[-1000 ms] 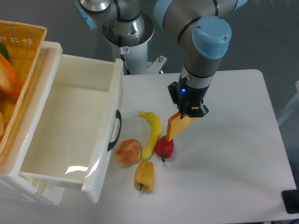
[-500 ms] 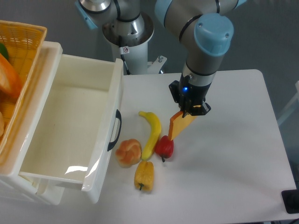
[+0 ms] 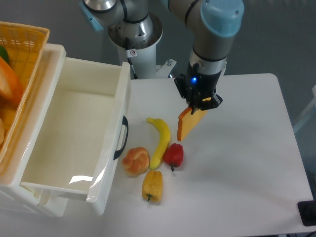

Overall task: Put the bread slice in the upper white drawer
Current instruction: 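Lift the held bread slice up off the table with the gripper, then carry the bread slice over the open white drawer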

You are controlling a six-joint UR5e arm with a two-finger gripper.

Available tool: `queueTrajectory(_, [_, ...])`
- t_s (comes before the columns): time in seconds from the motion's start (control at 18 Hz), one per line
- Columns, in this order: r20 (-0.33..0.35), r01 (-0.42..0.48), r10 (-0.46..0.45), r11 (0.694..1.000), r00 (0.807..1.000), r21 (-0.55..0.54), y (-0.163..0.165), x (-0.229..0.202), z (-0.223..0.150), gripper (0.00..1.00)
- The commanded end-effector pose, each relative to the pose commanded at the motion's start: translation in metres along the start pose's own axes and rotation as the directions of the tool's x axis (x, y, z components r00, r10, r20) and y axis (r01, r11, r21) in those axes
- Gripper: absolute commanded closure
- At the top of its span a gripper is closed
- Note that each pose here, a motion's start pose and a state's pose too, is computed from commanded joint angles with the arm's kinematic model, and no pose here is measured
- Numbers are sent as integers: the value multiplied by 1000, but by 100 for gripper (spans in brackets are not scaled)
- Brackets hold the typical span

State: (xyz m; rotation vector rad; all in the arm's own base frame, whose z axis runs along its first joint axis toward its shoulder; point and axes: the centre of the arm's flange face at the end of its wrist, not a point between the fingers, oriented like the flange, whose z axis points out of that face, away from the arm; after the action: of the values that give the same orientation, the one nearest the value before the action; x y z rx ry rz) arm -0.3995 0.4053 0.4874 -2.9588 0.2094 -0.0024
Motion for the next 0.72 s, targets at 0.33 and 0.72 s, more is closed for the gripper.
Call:
queueTrajectory(0.33, [-32, 196, -195, 978, 980, 66, -5, 35, -35, 100])
queueTrajectory(0.72, [-132, 345, -321, 906, 938, 245, -28, 80, -78, 100])
